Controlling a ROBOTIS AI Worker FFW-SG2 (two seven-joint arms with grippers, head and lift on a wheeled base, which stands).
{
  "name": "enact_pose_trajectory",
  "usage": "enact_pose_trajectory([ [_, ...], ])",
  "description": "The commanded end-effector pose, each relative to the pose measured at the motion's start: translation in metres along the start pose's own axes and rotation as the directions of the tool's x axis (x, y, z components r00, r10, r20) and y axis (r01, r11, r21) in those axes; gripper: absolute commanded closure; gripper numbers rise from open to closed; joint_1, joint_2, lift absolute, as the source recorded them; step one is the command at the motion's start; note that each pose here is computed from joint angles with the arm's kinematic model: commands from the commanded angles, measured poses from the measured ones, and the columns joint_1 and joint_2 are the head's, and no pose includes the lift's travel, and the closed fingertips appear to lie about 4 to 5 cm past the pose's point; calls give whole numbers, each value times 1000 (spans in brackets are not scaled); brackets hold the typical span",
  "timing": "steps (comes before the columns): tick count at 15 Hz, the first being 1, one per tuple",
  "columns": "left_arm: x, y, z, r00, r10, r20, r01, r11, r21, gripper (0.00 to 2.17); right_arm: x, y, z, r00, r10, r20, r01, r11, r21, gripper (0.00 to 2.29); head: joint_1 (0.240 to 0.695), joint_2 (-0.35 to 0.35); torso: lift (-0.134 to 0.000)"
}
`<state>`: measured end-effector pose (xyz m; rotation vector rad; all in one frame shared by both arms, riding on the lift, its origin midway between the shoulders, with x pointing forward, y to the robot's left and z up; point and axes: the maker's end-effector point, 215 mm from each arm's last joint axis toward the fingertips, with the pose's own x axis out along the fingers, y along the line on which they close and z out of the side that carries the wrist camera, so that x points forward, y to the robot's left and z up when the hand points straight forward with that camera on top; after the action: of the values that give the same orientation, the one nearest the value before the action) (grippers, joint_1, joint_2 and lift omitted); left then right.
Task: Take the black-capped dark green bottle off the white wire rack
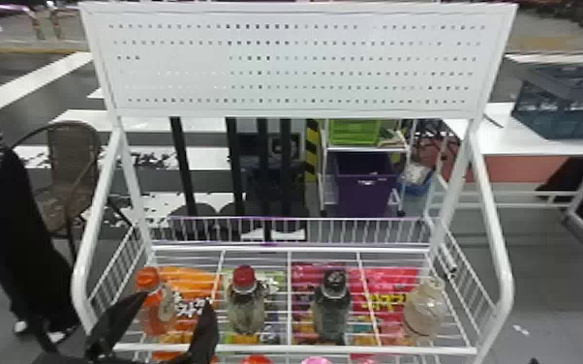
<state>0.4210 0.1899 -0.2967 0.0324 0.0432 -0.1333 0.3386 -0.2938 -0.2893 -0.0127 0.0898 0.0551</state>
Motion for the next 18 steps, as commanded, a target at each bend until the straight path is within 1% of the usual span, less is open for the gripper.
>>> enact_pose_trajectory([
  [1, 0, 1, 1, 1000, 1, 2, -1, 1000, 0, 144, 1, 0, -1, 1000, 0, -1, 0, 1000, 0, 90, 499, 0, 0],
  [5, -1, 1, 1, 1000, 0, 2, 0, 1000, 0, 144, 0, -1, -2, 1000, -1, -3, 1, 1000, -1, 90, 499, 0, 0],
  [10, -3, 0, 5, 1000, 0, 6, 0, 1000, -1, 144, -1, 1, 2, 1000, 1, 22, -1, 1000, 1, 90, 499, 0, 0],
  [12, -4, 1, 2, 1000, 2, 1, -2, 1000, -1, 144, -1, 0, -1, 1000, -1, 20, 1, 1000, 1, 90, 499, 0, 0],
  [14, -3, 0, 1, 1000, 2, -1, -2, 1000, -2, 144, 0, -1, -8, 1000, -3, 20, 2, 1000, 7, 90, 499, 0, 0],
  [15, -3, 0, 2, 1000, 0, 1, 0, 1000, -1, 144, 1, 0, -10, 999, -3, 32, 3, 1000, 8, 90, 499, 0, 0],
  [17, -3, 0, 2, 1000, 0, 2, 0, 1000, -1, 144, 5, 4, -24, 997, 4, 71, -5, 1000, 8, 90, 499, 0, 0],
  [18, -2, 0, 4, 1000, 0, 5, 0, 1000, -1, 144, 10, 13, -37, 995, 20, 96, -21, 1000, 14, 90, 499, 0, 0],
])
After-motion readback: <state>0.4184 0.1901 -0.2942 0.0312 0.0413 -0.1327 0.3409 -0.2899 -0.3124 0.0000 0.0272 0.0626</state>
